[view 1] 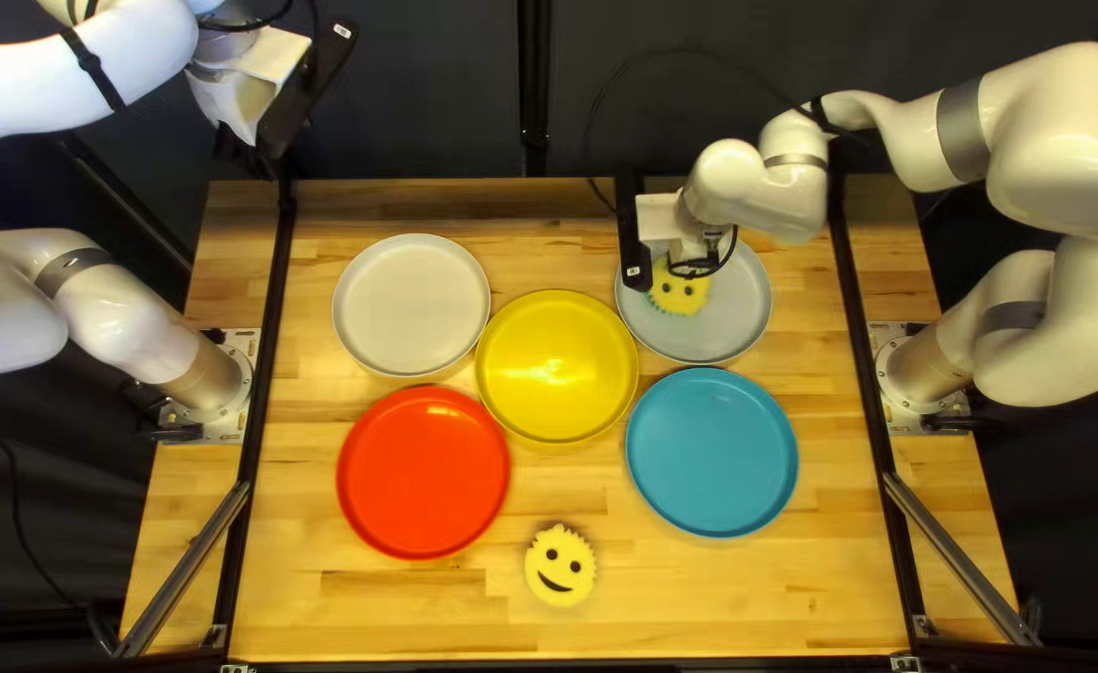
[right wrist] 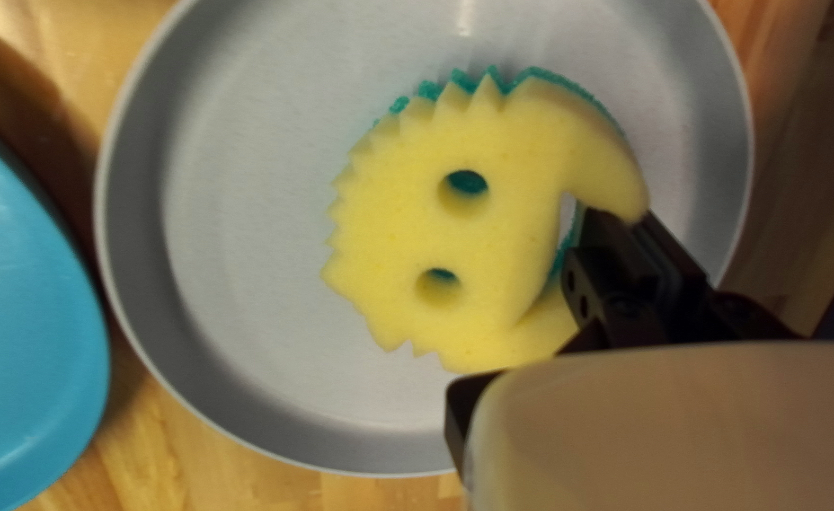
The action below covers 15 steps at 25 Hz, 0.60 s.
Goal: Pick up sponge and scrub the plate
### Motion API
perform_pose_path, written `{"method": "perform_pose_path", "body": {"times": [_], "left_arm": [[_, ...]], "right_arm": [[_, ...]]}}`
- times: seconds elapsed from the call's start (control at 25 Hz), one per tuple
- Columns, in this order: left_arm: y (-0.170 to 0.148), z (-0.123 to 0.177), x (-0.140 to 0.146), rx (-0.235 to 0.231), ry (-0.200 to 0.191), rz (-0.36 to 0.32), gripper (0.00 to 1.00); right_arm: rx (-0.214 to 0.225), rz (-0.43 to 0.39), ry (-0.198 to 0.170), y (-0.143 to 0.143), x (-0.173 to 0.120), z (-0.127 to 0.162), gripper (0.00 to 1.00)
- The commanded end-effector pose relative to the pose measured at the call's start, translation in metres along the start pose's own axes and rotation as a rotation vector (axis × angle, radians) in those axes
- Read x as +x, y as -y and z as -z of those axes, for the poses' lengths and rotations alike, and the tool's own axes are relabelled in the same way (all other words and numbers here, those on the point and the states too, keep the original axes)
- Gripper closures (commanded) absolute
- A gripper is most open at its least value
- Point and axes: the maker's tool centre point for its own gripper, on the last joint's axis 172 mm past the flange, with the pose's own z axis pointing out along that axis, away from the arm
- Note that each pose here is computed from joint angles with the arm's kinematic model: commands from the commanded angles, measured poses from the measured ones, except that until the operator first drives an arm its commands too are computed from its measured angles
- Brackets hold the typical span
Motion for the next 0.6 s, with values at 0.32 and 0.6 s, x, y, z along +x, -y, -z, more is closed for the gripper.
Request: {"method": "perform_pose_path", "body": {"times": [0.32, 0.6], "left_arm": [[0.0, 0.0, 0.0, 0.0, 0.0, 0.0, 0.0], [0.0, 0.0, 0.0, 0.0, 0.0, 0.0, 0.0]], "right_arm": [[0.016, -0.019, 0.002, -0.042, 0.001, -0.008, 1.0], [0.024, -0.049, 0.005, -0.071, 0.001, -0.01, 1.0]]}}
